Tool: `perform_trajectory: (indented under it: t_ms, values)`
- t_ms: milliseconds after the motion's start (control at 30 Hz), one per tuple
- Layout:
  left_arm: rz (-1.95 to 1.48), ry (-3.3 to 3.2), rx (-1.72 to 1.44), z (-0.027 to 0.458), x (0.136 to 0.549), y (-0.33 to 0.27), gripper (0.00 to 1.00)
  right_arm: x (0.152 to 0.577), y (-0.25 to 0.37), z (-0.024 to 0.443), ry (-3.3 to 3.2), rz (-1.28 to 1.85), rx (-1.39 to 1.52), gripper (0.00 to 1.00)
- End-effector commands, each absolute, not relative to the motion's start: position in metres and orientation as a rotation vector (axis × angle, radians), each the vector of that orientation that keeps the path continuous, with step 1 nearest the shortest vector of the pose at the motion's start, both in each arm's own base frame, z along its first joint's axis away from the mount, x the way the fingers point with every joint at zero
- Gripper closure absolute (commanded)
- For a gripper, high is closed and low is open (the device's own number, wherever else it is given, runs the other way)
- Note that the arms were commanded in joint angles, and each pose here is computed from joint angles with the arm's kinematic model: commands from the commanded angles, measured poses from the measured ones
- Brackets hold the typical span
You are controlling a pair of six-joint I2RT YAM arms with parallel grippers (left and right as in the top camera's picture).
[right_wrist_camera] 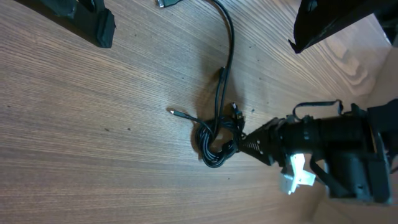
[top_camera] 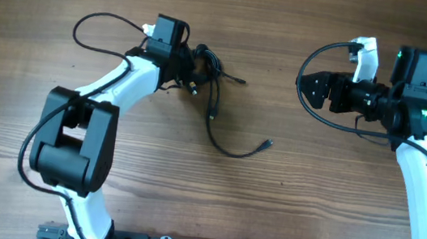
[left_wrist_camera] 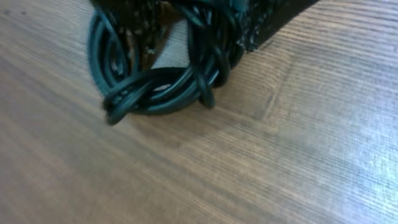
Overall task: Untangle cables
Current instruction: 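Move both grippers forward toward the black cable bundle, then grasp the cable bundle with the left gripper and lift it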
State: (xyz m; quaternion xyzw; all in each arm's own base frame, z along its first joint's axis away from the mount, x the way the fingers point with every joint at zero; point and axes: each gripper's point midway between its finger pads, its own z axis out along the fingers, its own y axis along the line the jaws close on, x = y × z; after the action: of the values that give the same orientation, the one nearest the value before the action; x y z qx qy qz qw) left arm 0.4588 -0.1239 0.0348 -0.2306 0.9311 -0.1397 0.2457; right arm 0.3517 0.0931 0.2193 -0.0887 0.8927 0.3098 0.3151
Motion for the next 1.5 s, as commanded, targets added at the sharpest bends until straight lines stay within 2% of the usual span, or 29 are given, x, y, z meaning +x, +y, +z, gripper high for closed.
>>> perform_trajectory:
  t_ms: [0,200,267,333,367,433,467,500,567,700,800,967,1333,1467]
  values:
    - [-0.309,2.576,-0.656,0.017,0.455,-0.120,0.65,0.355,0.092,0.223,2.349,0.791,-0.231,0.06]
    - [-0.270,2.596,-0.656,-0.002,0.454,-0.120,0.66,0.356,0.089,0.222,2.355,0.769,-0.223,0.06]
    - [-0.267,2.602,-0.655,-0.009,0.454,-0.121,0.73,0.356,0.089,0.221,2.355,0.770,-0.223,0.06]
    - [-0.266,2.605,-0.652,-0.011,0.454,-0.123,0.94,0.356,0.089,0.221,2.355,0.769,-0.224,0.06]
    - [-0.271,2.607,-0.650,-0.011,0.454,-0.124,0.96,0.356,0.089,0.222,2.355,0.769,-0.223,0.06]
    - [-0.322,2.620,-0.639,-0.010,0.453,-0.131,0.96,0.356,0.089,0.222,2.355,0.769,-0.223,0.08]
    - [-0.353,2.625,-0.632,-0.008,0.452,-0.135,0.96,0.356,0.089,0.222,2.355,0.769,-0.223,0.11]
    - [-0.428,2.623,-0.596,0.005,0.452,-0.144,0.96,0.356,0.089,0.222,2.355,0.769,-0.223,0.19]
    - [-0.518,2.609,-0.498,0.027,0.453,-0.156,0.96,0.357,0.089,0.222,2.351,0.768,-0.224,0.24]
    - [-0.791,2.548,-0.201,0.107,0.434,-0.189,0.96,0.357,0.092,0.225,2.337,0.788,-0.237,0.25]
    - [-0.894,2.493,-0.106,0.155,0.415,-0.197,0.96,0.354,0.100,0.234,2.297,0.856,-0.271,0.27]
    - [-1.012,2.471,-0.047,0.199,0.381,-0.202,0.96,0.346,0.112,0.249,2.250,0.959,-0.297,0.30]
    - [-1.144,2.579,0.001,0.198,0.344,-0.210,0.96,0.318,0.115,0.276,2.173,0.915,-0.410,0.30]
    - [-1.171,2.590,0.032,0.198,0.338,-0.213,0.96,0.310,0.114,0.273,2.194,0.900,-0.425,0.30]
